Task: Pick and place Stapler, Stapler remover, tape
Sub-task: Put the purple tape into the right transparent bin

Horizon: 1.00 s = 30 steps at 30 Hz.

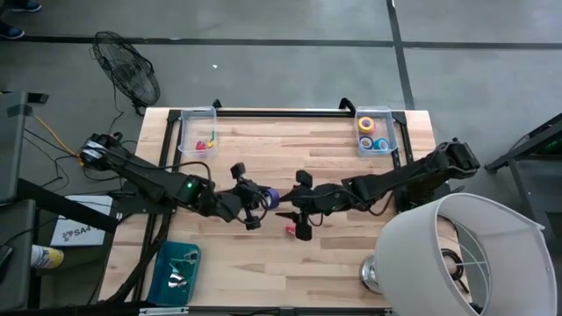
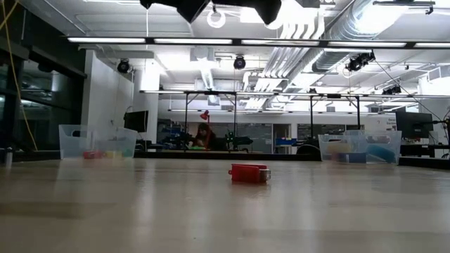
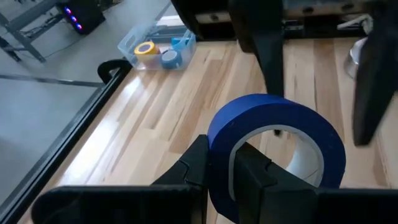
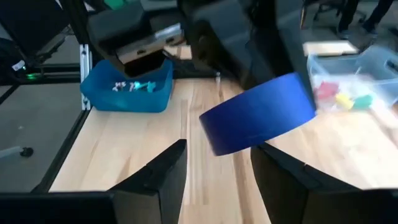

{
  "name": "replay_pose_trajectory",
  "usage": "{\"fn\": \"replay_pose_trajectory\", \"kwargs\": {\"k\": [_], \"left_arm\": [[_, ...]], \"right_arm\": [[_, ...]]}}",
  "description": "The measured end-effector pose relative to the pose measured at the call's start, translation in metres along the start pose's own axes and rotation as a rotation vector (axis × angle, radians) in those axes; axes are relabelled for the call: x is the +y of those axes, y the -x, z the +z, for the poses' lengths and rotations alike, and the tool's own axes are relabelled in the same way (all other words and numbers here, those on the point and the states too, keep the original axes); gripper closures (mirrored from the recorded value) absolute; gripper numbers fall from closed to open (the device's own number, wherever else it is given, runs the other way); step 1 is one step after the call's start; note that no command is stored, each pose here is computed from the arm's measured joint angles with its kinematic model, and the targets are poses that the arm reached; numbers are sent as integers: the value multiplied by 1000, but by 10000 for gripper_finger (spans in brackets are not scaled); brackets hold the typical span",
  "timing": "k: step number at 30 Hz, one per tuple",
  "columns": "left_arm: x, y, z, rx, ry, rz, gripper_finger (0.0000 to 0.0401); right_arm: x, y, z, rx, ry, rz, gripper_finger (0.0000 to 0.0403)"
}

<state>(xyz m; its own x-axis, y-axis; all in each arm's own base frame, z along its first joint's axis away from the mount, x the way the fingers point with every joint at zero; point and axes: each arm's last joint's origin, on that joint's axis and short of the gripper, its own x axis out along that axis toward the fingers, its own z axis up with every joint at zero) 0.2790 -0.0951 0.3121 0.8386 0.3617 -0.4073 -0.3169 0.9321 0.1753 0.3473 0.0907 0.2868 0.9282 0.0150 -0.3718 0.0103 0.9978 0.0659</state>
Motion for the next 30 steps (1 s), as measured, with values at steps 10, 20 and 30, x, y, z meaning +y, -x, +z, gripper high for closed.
{"fn": "replay_pose_trajectory", "kwargs": {"k": [10,20,30], "left_arm": [[0,3,16,-133,-1,2,366],[-1,4,21,-176,-8,5,366],[0,4,21,-173,-4,1,344]], "right_arm": [[-1,15,15,-76,40,27,233],[1,18,22,-134,36,99,260],[1,18,21,-112,41,112,354]]}}
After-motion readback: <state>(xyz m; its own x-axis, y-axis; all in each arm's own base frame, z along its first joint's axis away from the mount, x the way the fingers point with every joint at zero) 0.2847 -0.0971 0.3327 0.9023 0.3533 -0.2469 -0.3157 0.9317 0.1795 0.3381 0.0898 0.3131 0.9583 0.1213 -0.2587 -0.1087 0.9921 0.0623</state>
